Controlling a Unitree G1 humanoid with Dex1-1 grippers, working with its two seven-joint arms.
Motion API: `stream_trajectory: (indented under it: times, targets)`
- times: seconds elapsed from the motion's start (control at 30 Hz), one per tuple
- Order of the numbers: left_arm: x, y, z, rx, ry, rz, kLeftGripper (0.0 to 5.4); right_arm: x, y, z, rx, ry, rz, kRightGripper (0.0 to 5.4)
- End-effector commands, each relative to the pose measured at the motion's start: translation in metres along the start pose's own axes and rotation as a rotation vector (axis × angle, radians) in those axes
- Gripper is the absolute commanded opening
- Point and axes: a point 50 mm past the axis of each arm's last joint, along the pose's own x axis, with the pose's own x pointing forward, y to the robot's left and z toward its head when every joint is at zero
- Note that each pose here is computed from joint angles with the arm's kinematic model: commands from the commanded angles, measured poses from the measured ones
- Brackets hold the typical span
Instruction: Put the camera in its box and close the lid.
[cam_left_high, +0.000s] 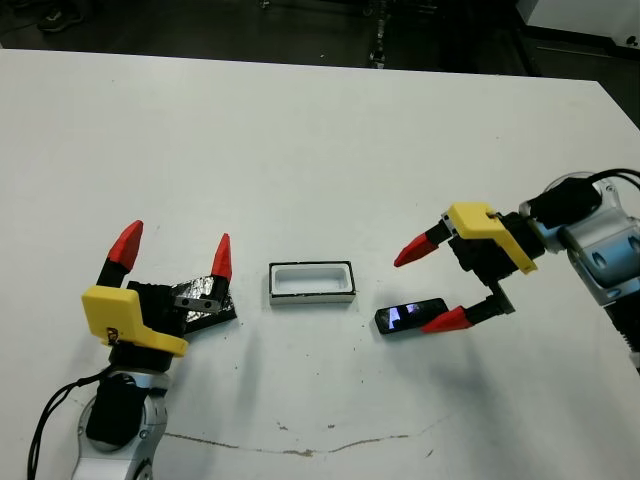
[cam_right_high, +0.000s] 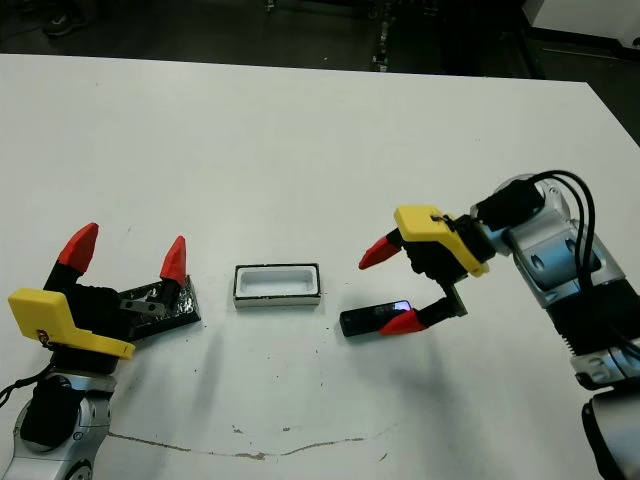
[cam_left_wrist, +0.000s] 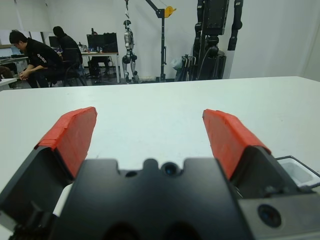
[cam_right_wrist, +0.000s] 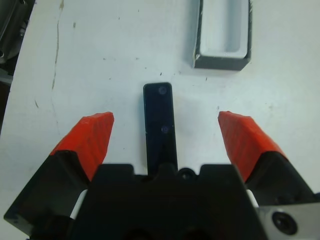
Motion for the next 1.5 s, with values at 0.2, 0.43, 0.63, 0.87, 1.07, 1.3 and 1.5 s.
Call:
stream_trajectory:
  times: [0.2, 0.43, 0.63, 0.87, 1.07, 1.3, 1.5]
  targets:
    - [-0.004, 0.001, -0.004, 0.015, 0.030, 0.002, 5.39, 0.007, 0.005, -0.005, -0.021, 0.064, -0.038, 5.40]
    - [-0.004, 0.001, -0.004, 0.014, 0.031, 0.003, 5.39, 0.013, 0.009, -0.003, -0.059, 0.063, -0.066, 5.40]
    - [-0.004, 0.001, -0.004, 0.013, 0.030, 0.001, 5.39, 0.016, 0.010, -0.009, -0.018, 0.040, -0.087, 5.40]
    - [-0.004, 0.001, -0.004, 0.011, 0.030, 0.000, 5.39, 0.019, 0.011, -0.012, -0.006, 0.053, -0.095, 5.40]
    - [-0.004, 0.001, -0.004, 0.019, 0.029, 0.002, 5.39, 0.022, 0.011, -0.015, 0.020, 0.049, -0.088, 5.40]
    - [-0.004, 0.001, -0.004, 0.014, 0.034, 0.001, 5.40, 0.025, 0.011, -0.018, 0.056, 0.059, -0.103, 5.31]
    - [-0.004, 0.001, -0.004, 0.016, 0.027, 0.000, 5.40, 0.027, 0.012, -0.019, 0.082, 0.005, -0.154, 4.49]
